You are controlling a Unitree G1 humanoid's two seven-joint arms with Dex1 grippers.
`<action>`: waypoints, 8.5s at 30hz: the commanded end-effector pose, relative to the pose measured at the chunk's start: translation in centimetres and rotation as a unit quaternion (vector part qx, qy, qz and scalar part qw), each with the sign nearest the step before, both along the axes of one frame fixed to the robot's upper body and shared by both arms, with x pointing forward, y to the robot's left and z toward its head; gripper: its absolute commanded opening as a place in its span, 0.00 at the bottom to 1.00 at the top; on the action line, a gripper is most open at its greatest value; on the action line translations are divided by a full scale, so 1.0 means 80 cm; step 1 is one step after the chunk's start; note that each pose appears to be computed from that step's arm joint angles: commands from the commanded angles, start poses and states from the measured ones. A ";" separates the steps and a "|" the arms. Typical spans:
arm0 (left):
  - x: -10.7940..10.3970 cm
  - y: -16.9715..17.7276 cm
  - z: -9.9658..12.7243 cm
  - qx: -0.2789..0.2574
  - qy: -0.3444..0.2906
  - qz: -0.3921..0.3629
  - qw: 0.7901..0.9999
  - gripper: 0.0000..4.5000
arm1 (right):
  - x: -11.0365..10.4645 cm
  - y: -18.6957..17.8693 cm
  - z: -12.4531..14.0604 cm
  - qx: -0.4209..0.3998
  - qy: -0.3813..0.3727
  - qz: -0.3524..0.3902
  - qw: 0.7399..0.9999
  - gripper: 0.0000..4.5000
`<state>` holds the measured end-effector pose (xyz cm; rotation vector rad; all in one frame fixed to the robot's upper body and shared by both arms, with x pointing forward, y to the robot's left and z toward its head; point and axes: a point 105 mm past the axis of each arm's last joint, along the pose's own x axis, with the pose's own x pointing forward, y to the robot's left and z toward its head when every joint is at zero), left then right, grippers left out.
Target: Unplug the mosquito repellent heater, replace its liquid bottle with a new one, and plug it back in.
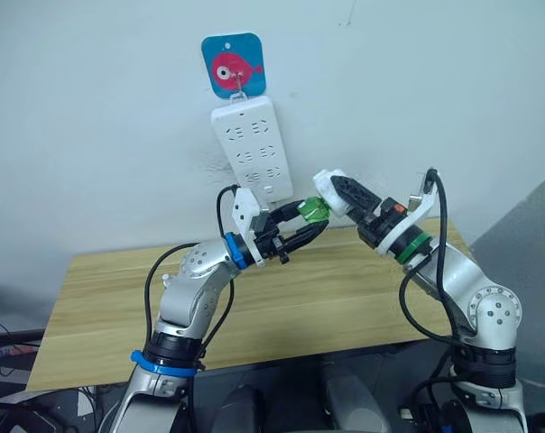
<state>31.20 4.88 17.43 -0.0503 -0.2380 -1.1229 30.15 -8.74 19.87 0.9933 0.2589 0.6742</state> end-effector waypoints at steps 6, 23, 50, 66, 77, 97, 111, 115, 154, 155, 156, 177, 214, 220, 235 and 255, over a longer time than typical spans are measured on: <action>-0.021 0.022 0.004 0.046 -0.057 -0.032 0.997 0.50 | -0.036 -0.056 0.022 -0.051 -0.047 0.018 0.997 1.00; -0.065 0.039 -0.033 0.163 -0.156 -0.197 0.954 0.50 | -0.096 -0.036 -0.003 -0.175 -0.022 0.314 0.933 1.00; -0.077 0.023 -0.021 0.144 -0.181 -0.215 0.949 0.50 | -0.094 0.015 -0.019 -0.114 -0.009 0.357 0.927 0.67; -0.087 0.055 0.002 0.197 0.305 -0.357 0.861 0.50 | -0.108 0.026 -0.009 -0.174 -0.109 0.393 0.896 0.67; -0.072 0.063 -0.016 0.198 -0.010 -0.241 0.950 0.93 | -0.084 0.006 -0.013 -0.130 -0.053 0.330 0.933 0.67; -0.042 0.026 0.002 0.107 -0.272 -0.125 0.948 0.93 | -0.089 0.003 -0.012 -0.119 -0.029 0.316 0.941 0.67; -0.062 0.031 0.006 0.109 -0.253 -0.163 0.947 0.93 | -0.090 -0.005 -0.013 -0.132 -0.026 0.313 0.940 0.67; -0.069 0.025 0.005 0.111 -0.256 -0.183 0.943 0.93 | -0.090 -0.006 -0.014 -0.135 -0.026 0.316 0.939 0.67; -0.085 0.060 -0.022 0.177 -0.001 -0.243 0.954 1.00 | -0.093 -0.008 -0.013 -0.168 -0.048 0.345 0.922 0.67; -0.086 0.062 -0.025 0.173 -0.026 -0.231 0.957 1.00 | -0.092 -0.010 -0.013 -0.168 -0.047 0.342 0.923 0.67; -0.082 0.062 -0.026 0.166 -0.049 -0.208 0.963 1.00 | -0.091 -0.011 -0.013 -0.168 -0.046 0.341 0.924 0.67; -0.071 0.011 -0.010 0.097 -0.270 -0.166 0.943 0.67 | -0.094 -0.006 -0.012 -0.168 -0.050 0.343 0.923 0.67; -0.074 0.053 -0.050 0.197 -0.078 -0.187 0.959 0.97 | -0.095 -0.017 -0.022 -0.184 -0.040 0.334 0.924 0.67; -0.067 0.040 -0.027 0.138 -0.234 -0.135 0.953 0.97 | -0.095 -0.015 -0.021 -0.182 -0.042 0.335 0.924 0.67; -0.083 0.013 -0.021 0.126 -0.262 -0.206 0.934 0.57 | -0.095 -0.011 -0.020 -0.182 -0.045 0.335 0.923 0.67; -0.067 0.025 0.007 0.143 0.265 -0.294 0.907 0.49 | -0.105 -0.006 -0.021 -0.194 -0.062 0.353 0.913 0.67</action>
